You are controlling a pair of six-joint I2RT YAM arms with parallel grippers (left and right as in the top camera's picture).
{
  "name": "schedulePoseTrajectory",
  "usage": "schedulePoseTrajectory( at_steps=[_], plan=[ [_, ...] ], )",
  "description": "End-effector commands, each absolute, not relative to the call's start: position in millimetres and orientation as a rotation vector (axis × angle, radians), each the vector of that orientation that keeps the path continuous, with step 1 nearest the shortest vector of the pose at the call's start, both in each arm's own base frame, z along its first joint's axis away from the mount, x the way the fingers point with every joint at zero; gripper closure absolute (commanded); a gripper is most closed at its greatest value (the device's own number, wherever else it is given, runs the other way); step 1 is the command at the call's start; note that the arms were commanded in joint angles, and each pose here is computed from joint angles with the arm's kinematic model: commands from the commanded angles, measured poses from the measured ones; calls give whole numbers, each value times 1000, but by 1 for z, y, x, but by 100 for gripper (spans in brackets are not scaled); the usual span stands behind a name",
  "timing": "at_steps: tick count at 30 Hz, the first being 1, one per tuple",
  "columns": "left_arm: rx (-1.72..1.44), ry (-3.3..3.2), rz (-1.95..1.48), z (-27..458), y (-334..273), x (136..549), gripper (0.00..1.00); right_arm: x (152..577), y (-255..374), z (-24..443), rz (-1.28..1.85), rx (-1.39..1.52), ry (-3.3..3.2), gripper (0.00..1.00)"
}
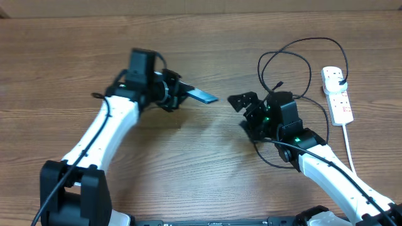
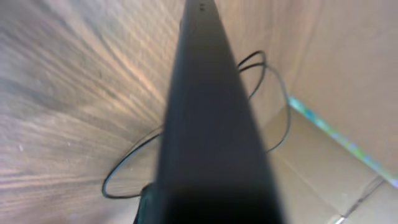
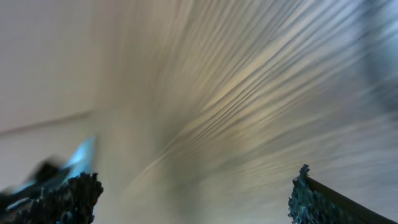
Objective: Plug charger to phone and switch on socket
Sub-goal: 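Move the right gripper to the cable and grasp the USB-C plug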
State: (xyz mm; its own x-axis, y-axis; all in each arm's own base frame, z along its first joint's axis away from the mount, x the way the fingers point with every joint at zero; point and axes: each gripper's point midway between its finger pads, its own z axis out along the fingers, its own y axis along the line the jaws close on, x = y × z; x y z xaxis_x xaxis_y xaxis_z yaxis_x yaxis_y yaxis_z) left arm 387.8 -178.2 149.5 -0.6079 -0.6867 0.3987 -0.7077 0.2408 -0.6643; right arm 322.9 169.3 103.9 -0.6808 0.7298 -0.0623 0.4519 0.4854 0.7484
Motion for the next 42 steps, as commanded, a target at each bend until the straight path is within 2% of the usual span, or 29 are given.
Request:
schedulePoseTrajectory(
  at_steps=[1,4,12,16,27,29,31,38,42],
  plan=[
    [1174,-2471,1483,165,-169,388,89,342,128,101,627,723,2303,0],
    [1123,-2485,1512,167,-160,387,87,348,118,107,486,559,2301,0],
    [1106,-2491,1474,161,-160,381,87,368,75,153,289,694,2321,0],
    [1127,-2508,1455,157,-158,383,86,389,58,160,202,715,2379,10],
    [1123,-2491,1421,154,-162,376,87,452,39,88,13,774,2591,26],
    [1120,-2484,1399,152,-165,372,86,458,37,73,5,790,2596,31],
    [1096,-2489,1391,152,-169,368,87,466,36,54,0,797,2599,32],
    [1080,-2491,1389,152,-174,366,87,468,34,17,-33,826,2633,36],
    [1081,-2491,1388,152,-174,366,87,463,34,7,-48,849,2656,41]
  ],
)
